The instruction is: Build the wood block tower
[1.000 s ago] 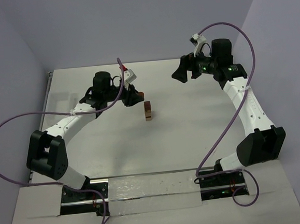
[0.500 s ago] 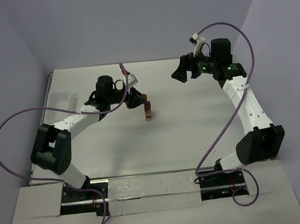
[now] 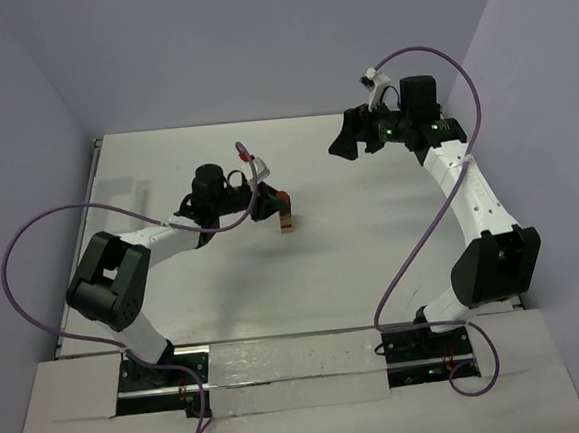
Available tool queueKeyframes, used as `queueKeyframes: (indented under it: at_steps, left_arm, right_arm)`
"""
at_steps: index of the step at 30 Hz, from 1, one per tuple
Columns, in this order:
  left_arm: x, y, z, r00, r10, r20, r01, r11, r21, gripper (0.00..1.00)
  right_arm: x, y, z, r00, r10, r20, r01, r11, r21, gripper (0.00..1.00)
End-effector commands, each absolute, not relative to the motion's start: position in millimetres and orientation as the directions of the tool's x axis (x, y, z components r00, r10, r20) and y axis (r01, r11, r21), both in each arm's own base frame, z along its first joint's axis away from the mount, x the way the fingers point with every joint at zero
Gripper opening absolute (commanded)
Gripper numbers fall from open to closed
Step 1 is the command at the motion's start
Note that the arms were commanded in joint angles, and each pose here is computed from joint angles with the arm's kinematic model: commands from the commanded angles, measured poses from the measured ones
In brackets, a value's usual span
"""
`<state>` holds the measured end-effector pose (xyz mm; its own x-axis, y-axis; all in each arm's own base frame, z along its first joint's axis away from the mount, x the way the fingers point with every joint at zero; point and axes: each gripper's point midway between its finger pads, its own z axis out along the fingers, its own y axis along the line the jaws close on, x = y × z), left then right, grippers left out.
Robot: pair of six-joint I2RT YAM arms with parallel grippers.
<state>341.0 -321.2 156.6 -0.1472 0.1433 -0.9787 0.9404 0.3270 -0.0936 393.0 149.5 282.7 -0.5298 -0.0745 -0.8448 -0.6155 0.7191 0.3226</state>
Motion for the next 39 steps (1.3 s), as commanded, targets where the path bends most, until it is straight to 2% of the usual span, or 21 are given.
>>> queueKeyframes:
  at_steps: [1,9,39]
  left_arm:
    - [357,-328,192,-0.004,0.052,-0.999,0.939,0.342,0.014,0.00]
    - [364,-331,192,0.018,0.060,-0.998,0.939,0.343,0.037,0.01]
    - [368,-333,172,-0.060,0.074,-0.995,0.934,0.356,-0.030,0.22]
  right_arm:
    - [397,149,304,-0.491,-0.065,-0.869,-0.633,0.712,0.305,1.00]
    - [399,148,303,-0.495,-0.072,-0.866,-0.630,0.717,0.300,1.00]
    - [403,148,296,-0.511,-0.075,-0.856,-0.626,0.715,0.311,1.00]
